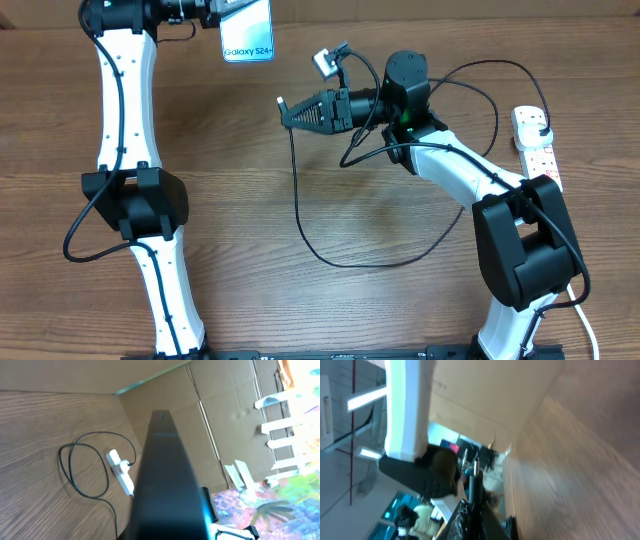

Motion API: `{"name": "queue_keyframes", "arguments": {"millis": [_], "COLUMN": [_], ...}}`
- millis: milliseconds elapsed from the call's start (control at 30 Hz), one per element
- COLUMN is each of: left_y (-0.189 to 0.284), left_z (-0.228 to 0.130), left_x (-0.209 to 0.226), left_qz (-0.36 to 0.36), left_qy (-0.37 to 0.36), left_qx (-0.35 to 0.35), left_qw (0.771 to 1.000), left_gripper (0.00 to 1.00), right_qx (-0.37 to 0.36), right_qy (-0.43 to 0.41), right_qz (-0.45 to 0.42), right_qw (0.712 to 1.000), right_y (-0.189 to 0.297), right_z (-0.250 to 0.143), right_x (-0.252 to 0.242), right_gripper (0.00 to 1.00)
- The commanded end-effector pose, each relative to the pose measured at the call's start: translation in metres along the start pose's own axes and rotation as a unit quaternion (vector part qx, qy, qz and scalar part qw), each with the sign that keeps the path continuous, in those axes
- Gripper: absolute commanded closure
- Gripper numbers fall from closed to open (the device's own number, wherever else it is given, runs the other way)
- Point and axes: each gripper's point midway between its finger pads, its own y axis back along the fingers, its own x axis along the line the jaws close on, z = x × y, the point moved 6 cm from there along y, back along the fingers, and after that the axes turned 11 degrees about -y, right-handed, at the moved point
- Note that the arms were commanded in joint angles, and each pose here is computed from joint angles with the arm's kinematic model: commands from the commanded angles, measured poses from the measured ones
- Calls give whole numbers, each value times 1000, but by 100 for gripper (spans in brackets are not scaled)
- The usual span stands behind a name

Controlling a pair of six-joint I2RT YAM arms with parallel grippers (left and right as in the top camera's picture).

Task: Plug charger to phone and switch on socket
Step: 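Lift the cable plug with the right gripper and carry it toward the phone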

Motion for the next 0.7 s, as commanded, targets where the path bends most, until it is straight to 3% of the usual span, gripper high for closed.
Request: {"name": "queue_keyframes", "arguments": {"millis": [0,400,667], "left_y": [-10,-20,-34], "left_z": [2,36,36], "left_x": [-13,-29,-34], "left_qz": [-23,-8,-15], "left_qy": [20,26,69], "left_qx": [11,-37,-32], "left_qw": [999,999,997], "left_gripper": [95,96,96], "right_qx": [-48,-109,-134], "right_qy": [-15,16,40], "right_qz": [9,60,76], "right_qw": [999,992,987], "right_y": [1,6,8], "right_z": [16,29,33], "right_x": [9,40,49], "right_gripper": [96,96,96]}}
